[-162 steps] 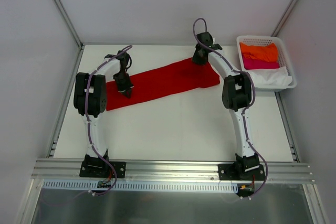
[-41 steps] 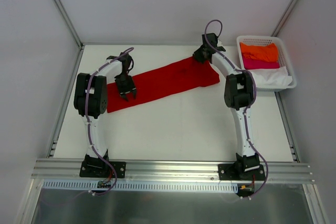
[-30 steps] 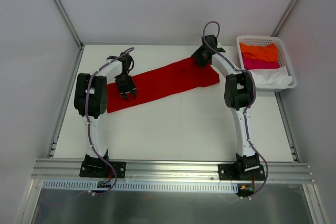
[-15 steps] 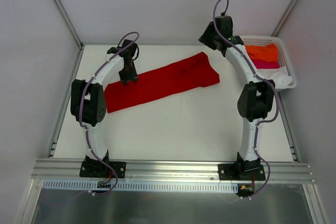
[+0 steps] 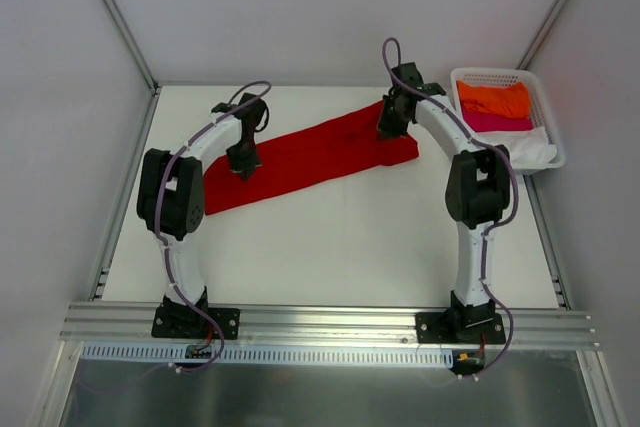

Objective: Fold and stack the t-shirts
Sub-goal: Rotate the tshirt 90 degrees

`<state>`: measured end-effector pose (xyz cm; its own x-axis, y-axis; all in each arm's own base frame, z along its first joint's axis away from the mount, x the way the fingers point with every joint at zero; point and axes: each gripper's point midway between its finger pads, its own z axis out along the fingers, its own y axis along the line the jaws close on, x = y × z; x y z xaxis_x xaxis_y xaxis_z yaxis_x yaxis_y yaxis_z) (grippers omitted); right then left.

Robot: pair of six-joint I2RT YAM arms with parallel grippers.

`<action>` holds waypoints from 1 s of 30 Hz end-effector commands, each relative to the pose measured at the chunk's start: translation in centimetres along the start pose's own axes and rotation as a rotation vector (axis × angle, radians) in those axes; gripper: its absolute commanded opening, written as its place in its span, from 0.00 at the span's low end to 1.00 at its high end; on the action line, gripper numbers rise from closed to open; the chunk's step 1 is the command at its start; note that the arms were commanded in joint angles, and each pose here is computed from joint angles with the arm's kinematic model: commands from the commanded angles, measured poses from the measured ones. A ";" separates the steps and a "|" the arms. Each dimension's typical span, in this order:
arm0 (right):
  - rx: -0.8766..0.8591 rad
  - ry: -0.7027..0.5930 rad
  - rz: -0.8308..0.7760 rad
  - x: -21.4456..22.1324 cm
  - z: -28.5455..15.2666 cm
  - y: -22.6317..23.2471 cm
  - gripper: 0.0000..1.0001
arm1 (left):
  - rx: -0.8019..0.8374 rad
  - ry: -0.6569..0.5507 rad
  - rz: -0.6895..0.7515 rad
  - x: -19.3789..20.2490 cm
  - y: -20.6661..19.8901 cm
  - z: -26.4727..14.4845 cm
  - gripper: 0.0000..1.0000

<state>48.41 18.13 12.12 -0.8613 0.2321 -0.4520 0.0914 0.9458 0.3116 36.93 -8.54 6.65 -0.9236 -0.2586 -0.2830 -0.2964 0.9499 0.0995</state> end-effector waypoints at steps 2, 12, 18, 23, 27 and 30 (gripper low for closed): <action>0.018 0.146 0.018 3.8 0.9 -0.3 0.00 | -0.052 0.049 0.015 1.1 0.6 1.6 0.00; 0.083 0.174 0.007 4.2 2.0 -1.5 0.00 | -0.096 0.097 0.053 2.2 1.1 3.4 0.00; 0.134 0.141 -0.016 3.6 2.0 -2.3 0.00 | -0.090 0.095 0.046 2.0 0.8 3.5 0.00; 0.183 0.132 -0.039 3.0 3.4 -3.1 0.01 | -0.044 0.096 0.045 1.4 -0.4 3.6 0.00; 0.222 0.118 -0.063 2.0 4.1 -3.6 0.01 | -0.024 0.089 0.041 0.8 -1.0 3.6 0.00; 0.269 0.094 -0.097 1.3 4.3 -4.4 0.00 | -0.025 0.088 0.056 0.7 -1.0 3.8 0.00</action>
<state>48.74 16.40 5.46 -0.9183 0.1707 -0.3572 0.1387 0.9838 0.1136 36.98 -8.62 2.50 -0.9498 -0.2430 -0.1972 -0.2744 0.9496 0.1514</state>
